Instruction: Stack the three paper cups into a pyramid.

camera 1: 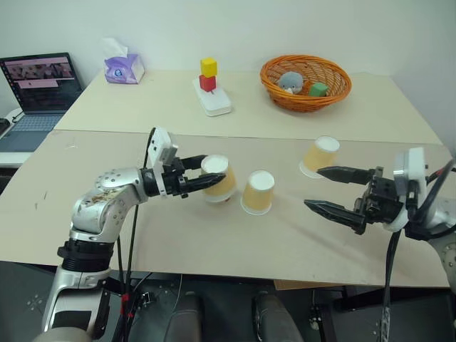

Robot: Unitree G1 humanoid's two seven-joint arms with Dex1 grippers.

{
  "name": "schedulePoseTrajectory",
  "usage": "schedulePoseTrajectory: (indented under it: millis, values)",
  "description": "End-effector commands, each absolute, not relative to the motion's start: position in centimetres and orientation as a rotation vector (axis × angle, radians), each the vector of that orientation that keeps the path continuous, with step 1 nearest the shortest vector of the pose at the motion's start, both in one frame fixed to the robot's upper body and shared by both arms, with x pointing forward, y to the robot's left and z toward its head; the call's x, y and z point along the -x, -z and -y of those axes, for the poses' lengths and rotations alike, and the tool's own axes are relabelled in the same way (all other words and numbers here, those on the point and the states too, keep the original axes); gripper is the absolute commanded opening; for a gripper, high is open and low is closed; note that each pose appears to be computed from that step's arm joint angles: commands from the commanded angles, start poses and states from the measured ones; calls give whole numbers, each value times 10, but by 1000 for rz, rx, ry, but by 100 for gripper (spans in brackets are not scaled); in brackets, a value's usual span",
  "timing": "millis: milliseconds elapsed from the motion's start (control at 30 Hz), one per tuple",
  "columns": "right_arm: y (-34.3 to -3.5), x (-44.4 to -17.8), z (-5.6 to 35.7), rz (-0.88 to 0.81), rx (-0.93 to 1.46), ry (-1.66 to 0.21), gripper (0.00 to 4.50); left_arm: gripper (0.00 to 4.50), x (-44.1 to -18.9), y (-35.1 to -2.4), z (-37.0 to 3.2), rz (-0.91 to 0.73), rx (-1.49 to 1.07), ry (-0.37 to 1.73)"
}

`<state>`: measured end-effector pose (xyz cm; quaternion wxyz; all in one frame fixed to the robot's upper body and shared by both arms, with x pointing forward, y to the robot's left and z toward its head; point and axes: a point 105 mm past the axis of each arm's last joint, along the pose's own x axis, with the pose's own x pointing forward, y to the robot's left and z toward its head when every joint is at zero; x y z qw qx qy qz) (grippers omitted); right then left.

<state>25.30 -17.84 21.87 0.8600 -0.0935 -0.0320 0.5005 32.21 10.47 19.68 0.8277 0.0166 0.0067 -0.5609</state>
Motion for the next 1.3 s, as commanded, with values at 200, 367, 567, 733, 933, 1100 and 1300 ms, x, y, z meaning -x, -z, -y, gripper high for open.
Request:
schedulePoseTrajectory:
  millis: [200, 367, 567, 733, 933, 1100, 1300]
  values:
    - [-230, -249, 179, 105, 229, -1040, 450, 278, -324, -201, -97, 3, -65, 1224]
    - [-229, -247, 180, 102, 231, -1033, 450, 278, -330, -194, -91, -6, -79, 1219]
    - [-229, -246, 181, 104, 233, -1025, 450, 278, -333, -192, -85, -2, -86, 1229]
    - [-230, -246, 182, 104, 233, -1020, 450, 278, -337, -191, -81, 4, -87, 1225]
    - [-229, -247, 183, 101, 232, -1012, 450, 401, -337, -192, -80, 2, -69, 1227]
    - [-229, -247, 184, 99, 232, -1010, 450, 446, -338, -193, -83, 20, -93, 1202]
    - [-228, -248, 184, 96, 230, -1014, 450, 446, -338, -212, -84, 90, -64, 1160]
